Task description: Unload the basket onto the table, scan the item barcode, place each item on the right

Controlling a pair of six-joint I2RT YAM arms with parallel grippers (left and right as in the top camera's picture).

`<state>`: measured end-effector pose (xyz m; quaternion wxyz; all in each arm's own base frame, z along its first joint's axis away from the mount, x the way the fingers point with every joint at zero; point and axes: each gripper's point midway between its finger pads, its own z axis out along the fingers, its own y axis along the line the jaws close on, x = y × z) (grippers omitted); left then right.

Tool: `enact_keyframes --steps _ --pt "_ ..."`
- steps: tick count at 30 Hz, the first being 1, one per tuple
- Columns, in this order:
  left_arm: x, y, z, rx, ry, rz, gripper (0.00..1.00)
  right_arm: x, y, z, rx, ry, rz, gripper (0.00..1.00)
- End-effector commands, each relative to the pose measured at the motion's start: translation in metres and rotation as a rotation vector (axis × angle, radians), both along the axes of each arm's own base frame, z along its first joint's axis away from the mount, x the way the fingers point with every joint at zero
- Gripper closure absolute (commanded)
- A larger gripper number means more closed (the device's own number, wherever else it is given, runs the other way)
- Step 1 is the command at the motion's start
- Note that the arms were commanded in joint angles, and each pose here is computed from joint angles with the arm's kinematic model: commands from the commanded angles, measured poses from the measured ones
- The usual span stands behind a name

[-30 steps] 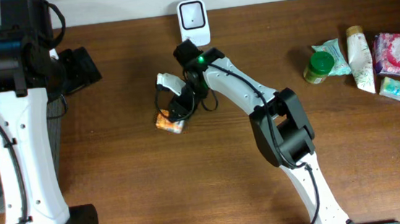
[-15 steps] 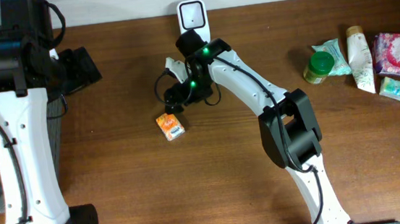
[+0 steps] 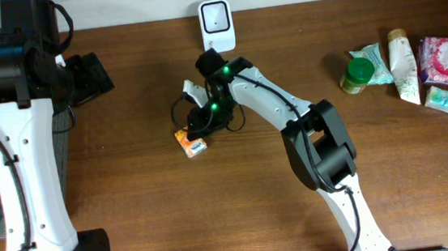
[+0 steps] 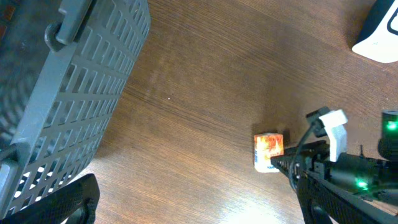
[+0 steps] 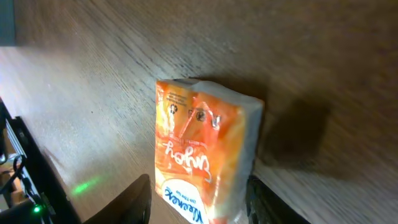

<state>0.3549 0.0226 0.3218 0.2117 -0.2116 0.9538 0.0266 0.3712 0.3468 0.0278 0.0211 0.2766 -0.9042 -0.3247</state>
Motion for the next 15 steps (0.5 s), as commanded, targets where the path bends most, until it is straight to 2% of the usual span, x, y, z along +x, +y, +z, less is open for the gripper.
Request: enact_keyframes --steps 1,3,7,10,12,15 --pt "-0.003 0.001 0.006 0.001 -0.018 0.009 0.01 -0.009 0.002 -0.02 -0.025 0.042 0.004 0.58" --pt "-0.003 0.001 0.006 0.001 -0.017 0.009 0.01 -0.01 -0.001 -0.036 -0.046 0.063 0.003 0.59" --pt "-0.003 0.001 0.006 0.001 -0.018 0.009 0.01 -0.011 0.0 -0.037 -0.03 0.081 0.0 0.96" --pt "-0.003 0.001 0.006 0.001 -0.017 0.009 0.01 0.0 -0.001 -0.002 0.122 0.153 -0.034 0.96" --pt "-0.003 0.001 0.006 0.001 -0.018 0.009 0.01 0.032 -0.022 0.06 0.328 0.174 -0.103 0.96" --pt "-0.003 0.001 0.006 0.001 -0.017 0.009 0.01 0.056 -0.052 0.118 0.651 0.215 -0.126 0.96"
